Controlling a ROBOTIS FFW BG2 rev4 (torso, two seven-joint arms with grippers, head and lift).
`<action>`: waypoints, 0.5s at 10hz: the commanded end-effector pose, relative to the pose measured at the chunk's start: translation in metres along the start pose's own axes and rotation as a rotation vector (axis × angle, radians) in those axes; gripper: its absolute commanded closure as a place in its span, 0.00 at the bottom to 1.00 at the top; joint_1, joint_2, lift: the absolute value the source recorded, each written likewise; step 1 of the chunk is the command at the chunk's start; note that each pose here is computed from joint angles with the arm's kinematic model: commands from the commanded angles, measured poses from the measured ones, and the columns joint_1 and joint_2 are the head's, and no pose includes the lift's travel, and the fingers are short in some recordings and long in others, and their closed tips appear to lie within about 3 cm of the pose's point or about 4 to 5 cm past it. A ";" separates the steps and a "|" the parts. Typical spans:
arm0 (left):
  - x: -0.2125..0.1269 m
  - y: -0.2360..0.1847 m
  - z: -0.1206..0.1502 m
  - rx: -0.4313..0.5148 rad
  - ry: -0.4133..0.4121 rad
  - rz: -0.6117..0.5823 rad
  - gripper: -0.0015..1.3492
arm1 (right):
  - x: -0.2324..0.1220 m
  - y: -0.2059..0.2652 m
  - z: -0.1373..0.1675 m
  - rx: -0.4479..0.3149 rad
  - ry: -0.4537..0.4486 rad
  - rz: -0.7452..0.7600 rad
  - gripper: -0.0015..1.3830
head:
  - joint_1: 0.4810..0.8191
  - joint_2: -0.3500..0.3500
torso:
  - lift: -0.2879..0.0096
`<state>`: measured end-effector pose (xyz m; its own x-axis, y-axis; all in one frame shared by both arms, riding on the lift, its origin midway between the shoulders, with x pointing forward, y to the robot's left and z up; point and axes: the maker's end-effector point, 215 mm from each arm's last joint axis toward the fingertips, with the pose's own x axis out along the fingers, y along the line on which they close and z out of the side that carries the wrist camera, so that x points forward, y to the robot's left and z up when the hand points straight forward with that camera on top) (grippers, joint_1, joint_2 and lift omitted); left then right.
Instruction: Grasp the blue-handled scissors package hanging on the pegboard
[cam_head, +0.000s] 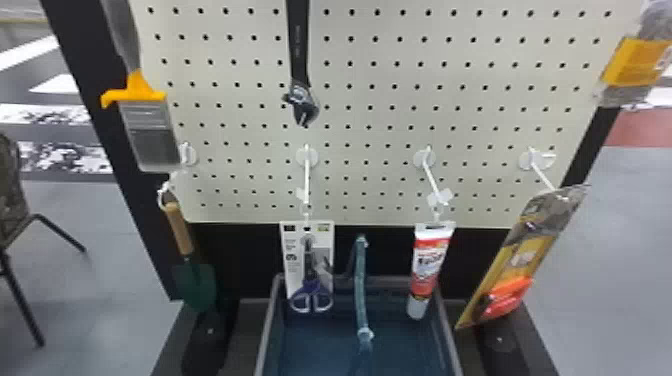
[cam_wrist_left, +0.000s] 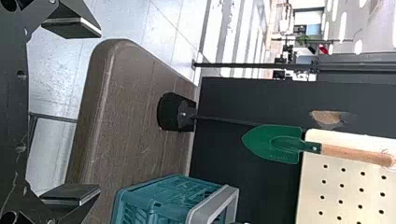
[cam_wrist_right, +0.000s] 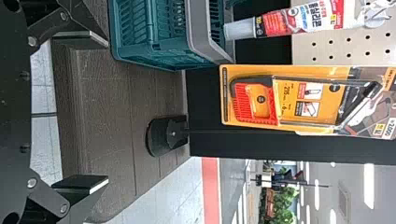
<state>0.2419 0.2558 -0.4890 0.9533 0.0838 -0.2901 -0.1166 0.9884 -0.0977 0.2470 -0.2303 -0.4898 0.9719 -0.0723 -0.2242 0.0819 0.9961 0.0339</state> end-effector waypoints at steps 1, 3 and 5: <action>0.011 -0.003 0.010 0.002 -0.022 -0.021 0.10 | 0.000 0.000 -0.001 -0.001 0.004 0.000 0.19 | 0.20 0.50 | 0.63; 0.024 -0.009 0.032 0.010 -0.063 -0.060 0.10 | -0.002 0.002 -0.005 -0.003 0.016 0.008 0.19 | 0.20 0.50 | 0.63; 0.041 -0.027 0.061 0.002 -0.096 -0.141 0.10 | -0.002 0.004 -0.008 -0.001 0.023 0.012 0.19 | 0.20 0.50 | 0.63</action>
<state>0.2924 0.2408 -0.4485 0.9805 -0.0366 -0.1932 0.0120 0.9918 -0.1271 0.2436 -0.2265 -0.4958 0.9678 -0.0607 -0.2441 0.0711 0.9969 0.0339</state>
